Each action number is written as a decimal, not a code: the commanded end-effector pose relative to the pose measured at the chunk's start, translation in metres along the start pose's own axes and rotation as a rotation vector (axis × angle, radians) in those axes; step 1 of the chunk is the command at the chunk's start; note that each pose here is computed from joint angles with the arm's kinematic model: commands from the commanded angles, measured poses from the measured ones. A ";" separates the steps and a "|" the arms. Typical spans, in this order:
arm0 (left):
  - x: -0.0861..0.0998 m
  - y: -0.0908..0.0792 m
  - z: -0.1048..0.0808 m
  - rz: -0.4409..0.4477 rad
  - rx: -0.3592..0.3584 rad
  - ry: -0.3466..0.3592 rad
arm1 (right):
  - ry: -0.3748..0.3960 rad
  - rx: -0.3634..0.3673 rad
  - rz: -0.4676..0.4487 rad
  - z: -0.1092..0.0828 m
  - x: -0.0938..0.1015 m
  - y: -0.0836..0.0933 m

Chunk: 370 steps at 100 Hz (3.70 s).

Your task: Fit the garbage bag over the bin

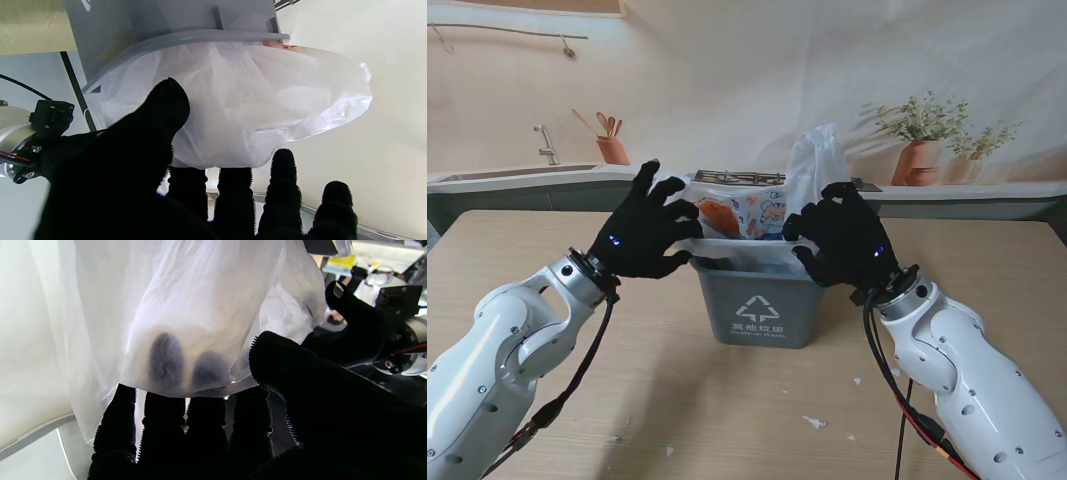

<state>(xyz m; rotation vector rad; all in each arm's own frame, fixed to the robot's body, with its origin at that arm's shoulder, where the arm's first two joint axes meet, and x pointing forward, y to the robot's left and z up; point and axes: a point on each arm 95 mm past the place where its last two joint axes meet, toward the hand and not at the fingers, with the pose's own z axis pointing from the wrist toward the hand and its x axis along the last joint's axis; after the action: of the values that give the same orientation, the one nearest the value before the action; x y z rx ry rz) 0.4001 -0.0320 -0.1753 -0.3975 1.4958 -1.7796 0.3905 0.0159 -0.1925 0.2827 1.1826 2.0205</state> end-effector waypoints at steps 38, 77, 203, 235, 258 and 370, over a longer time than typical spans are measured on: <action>0.007 0.016 -0.021 -0.008 -0.019 0.044 | -0.024 0.138 -0.101 -0.021 0.017 0.014; 0.007 0.025 -0.030 -0.006 -0.026 0.044 | -0.065 0.191 -0.146 -0.037 0.023 0.018; 0.006 0.065 -0.058 -0.033 -0.099 -0.026 | -0.266 0.243 0.182 -0.109 -0.003 -0.025; 0.000 0.073 -0.058 -0.041 -0.127 -0.054 | -0.302 0.275 0.231 -0.116 -0.007 -0.036; -0.003 0.077 -0.058 -0.048 -0.146 -0.067 | -0.353 0.278 0.315 -0.122 -0.009 -0.043; -0.001 0.080 -0.053 -0.059 -0.126 -0.063 | -0.646 -0.079 0.903 -0.119 0.008 -0.013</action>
<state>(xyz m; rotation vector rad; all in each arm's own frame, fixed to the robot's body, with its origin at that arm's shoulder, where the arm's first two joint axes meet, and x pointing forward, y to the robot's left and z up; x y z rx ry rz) 0.3932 0.0031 -0.2615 -0.5487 1.5595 -1.7182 0.3344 -0.0564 -0.2650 1.5477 0.5117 2.4066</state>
